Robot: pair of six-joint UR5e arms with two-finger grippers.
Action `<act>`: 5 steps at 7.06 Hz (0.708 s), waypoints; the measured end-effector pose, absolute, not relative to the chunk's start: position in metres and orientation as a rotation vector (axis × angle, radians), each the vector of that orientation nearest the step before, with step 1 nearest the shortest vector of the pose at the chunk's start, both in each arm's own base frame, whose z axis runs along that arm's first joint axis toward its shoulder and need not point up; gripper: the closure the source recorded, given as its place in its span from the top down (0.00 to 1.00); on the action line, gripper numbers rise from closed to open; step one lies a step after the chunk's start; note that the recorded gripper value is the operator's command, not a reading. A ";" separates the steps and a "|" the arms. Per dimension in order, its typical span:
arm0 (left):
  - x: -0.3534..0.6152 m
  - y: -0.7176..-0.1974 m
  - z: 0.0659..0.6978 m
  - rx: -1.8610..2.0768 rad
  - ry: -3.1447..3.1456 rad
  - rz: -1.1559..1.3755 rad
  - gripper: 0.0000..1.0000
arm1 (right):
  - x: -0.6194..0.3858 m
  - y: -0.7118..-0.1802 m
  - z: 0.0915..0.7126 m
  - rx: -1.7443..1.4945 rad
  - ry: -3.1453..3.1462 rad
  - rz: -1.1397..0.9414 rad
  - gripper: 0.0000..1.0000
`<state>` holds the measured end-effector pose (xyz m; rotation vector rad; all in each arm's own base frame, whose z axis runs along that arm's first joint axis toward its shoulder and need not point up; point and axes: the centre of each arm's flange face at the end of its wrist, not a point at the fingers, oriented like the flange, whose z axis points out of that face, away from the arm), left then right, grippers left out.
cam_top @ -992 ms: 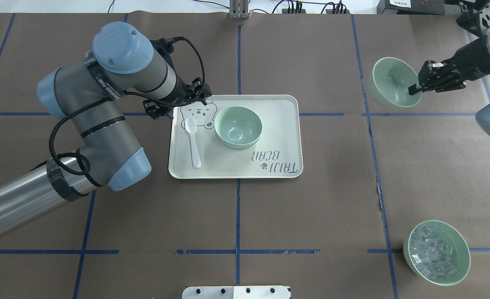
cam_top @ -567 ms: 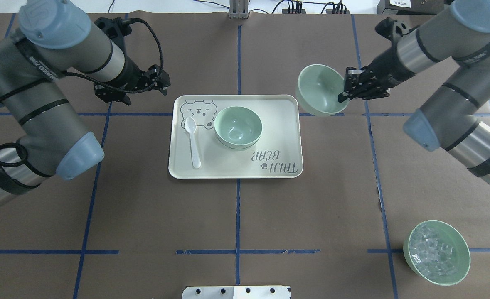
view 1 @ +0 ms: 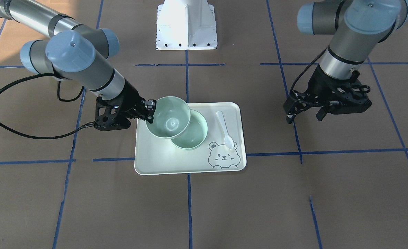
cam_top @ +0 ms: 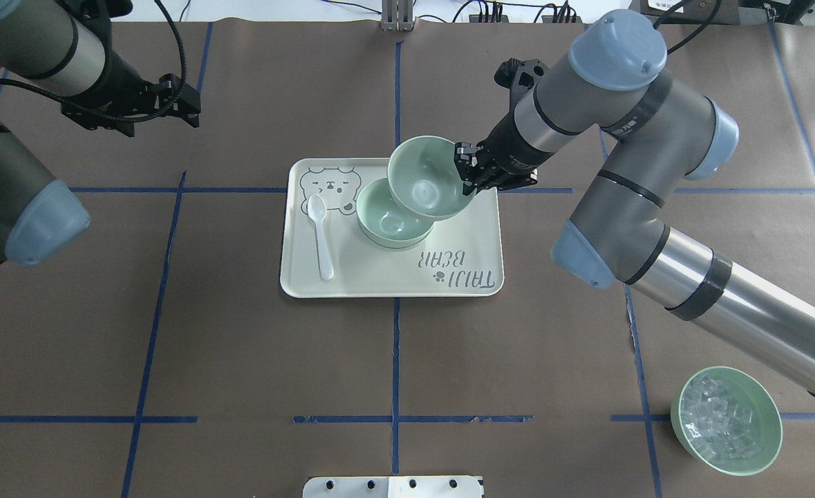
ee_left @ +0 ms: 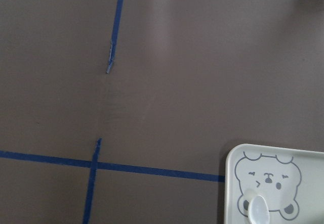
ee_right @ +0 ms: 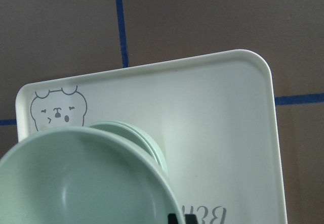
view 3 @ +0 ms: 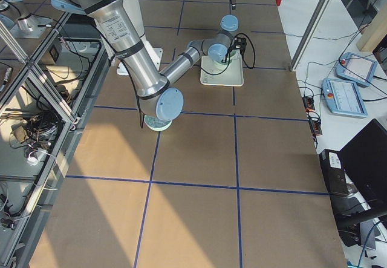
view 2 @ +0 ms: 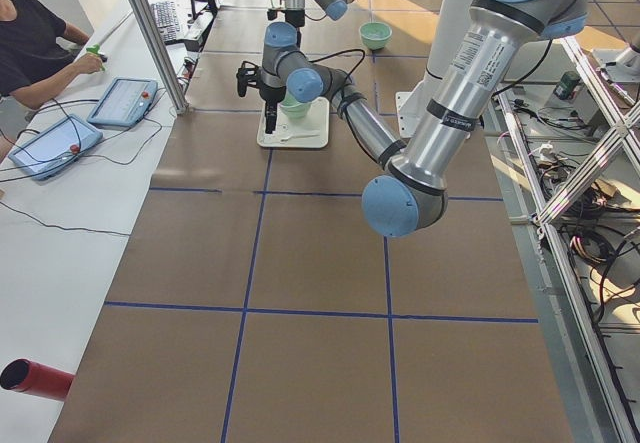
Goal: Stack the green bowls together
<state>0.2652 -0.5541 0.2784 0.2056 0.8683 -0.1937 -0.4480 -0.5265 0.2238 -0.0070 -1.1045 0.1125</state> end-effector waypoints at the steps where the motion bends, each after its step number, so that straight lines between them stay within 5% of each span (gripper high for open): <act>1: 0.244 -0.560 0.294 0.222 0.848 -0.172 1.00 | -0.465 -0.530 0.211 -0.003 -1.090 0.114 0.00; 5: 0.214 -0.564 0.321 0.242 0.812 -0.139 1.00 | -0.501 -0.532 0.206 0.002 -1.050 0.115 0.00</act>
